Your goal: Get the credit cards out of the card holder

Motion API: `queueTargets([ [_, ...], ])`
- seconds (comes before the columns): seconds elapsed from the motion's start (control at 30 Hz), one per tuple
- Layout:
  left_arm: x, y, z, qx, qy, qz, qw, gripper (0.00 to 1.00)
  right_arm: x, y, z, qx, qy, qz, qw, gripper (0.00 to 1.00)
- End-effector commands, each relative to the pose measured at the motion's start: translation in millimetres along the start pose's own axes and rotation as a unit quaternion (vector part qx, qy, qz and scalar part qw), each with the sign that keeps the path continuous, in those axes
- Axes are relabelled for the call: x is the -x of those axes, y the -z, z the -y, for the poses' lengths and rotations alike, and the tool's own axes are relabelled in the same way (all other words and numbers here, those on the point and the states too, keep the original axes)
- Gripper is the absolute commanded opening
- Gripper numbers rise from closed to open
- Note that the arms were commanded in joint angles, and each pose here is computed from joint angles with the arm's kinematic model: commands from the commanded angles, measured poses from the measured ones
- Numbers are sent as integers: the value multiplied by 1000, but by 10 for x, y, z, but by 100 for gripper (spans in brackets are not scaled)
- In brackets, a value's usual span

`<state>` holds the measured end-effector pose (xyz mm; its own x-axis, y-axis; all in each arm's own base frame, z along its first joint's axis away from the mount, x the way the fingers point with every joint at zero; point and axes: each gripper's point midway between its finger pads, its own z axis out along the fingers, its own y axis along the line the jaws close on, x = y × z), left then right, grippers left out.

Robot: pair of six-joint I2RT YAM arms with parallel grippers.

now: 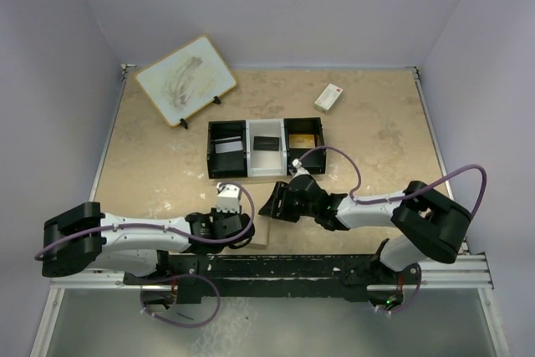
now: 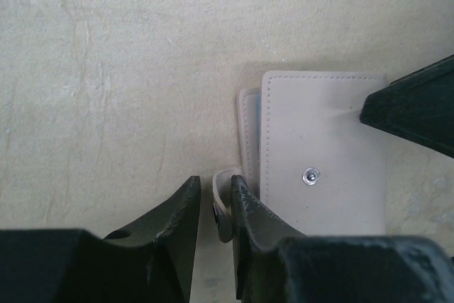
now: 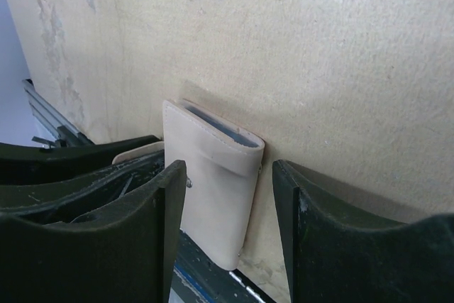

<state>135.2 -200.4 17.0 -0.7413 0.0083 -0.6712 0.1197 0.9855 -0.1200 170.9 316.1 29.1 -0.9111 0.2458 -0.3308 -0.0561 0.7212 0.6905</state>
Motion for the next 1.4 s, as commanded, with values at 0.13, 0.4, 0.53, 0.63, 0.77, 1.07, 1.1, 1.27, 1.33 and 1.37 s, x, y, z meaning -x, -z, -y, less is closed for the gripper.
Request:
queueTargets([
  [0.13, 83, 10, 222, -64, 85, 27, 994, 4, 15, -72, 43, -27, 22, -6, 999, 56],
  [0.4, 351, 187, 326, -95, 113, 58, 987, 0, 99, -35, -70, -30, 44, -3, 999, 64],
  [0.53, 724, 438, 428, -118, 132, 98, 979, 0, 242, 172, 112, -109, 65, 15, 992, 69],
  [0.63, 913, 535, 540, -141, 154, 122, 970, 0, 408, 385, 155, -133, 80, 44, 987, 73],
  [0.77, 1076, 626, 841, -183, 151, 129, 963, 0, 623, 630, 193, -134, 61, 87, 985, 74],
  [1.07, 995, 439, 812, -134, 147, 124, 972, 0, 671, 960, -198, 65, 31, 166, 984, 68],
  [1.1, 958, 424, 714, -123, 148, 125, 973, 0, 681, 956, -255, 82, 33, 169, 982, 65],
  [1.27, 643, 350, 67, -58, 170, 114, 977, 0, 489, 785, -397, 122, 54, 112, 985, 58],
  [1.33, 441, 273, -94, -50, 183, 98, 977, 0, 444, 694, -422, 125, 57, 94, 986, 58],
  [1.37, 370, 243, -141, -49, 191, 92, 976, 0, 435, 648, -453, 128, 64, 86, 986, 57],
])
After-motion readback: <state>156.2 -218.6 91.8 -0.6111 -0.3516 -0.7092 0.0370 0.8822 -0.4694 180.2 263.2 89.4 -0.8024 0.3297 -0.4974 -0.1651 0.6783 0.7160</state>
